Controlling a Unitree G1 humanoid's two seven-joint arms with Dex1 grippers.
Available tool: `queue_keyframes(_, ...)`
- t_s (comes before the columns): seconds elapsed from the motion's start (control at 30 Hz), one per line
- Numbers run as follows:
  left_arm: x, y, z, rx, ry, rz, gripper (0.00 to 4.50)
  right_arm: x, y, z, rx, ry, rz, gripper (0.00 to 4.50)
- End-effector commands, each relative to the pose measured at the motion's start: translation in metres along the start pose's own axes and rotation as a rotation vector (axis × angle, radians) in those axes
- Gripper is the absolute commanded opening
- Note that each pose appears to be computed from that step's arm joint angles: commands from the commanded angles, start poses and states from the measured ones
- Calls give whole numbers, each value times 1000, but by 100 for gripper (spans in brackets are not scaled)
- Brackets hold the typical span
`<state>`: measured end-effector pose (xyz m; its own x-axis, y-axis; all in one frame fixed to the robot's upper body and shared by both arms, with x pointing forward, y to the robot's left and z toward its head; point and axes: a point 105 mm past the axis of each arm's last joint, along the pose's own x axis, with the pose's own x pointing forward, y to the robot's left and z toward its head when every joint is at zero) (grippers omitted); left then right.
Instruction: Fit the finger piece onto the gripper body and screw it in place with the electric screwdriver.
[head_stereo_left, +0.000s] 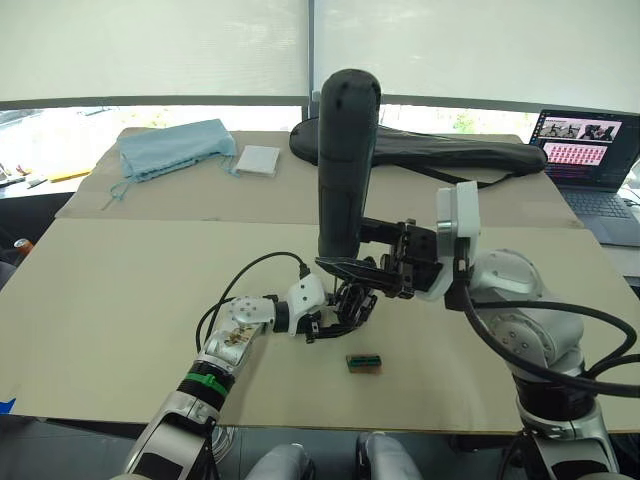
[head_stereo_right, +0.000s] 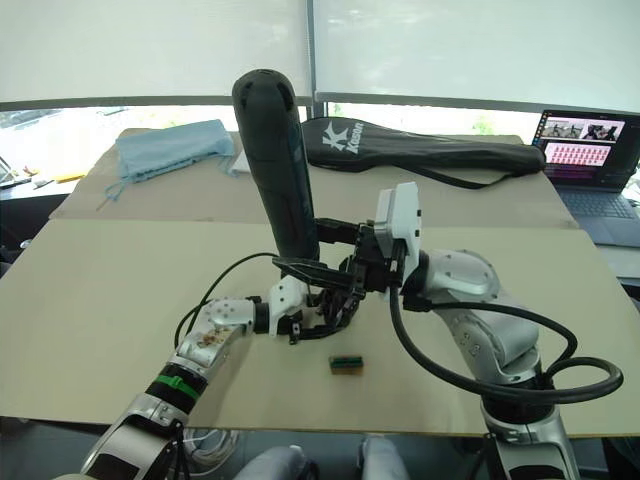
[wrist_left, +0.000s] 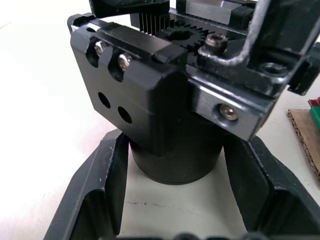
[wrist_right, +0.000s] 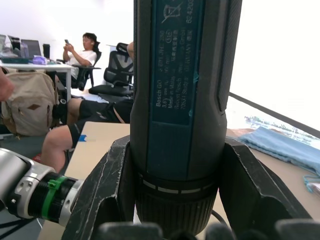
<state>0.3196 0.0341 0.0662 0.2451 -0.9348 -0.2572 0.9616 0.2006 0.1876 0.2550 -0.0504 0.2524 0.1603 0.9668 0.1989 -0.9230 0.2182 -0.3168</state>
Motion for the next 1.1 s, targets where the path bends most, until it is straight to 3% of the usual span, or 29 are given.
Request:
queue_keyframes(0.03, 0, -11, -23, -56, 79, -33, 231, 1, 2, 11, -59, -42, 12, 192)
queue_keyframes(1.1, -1, -14, -26, -70, 84, -21, 231, -1, -2, 0, -57, -6, -3, 192)
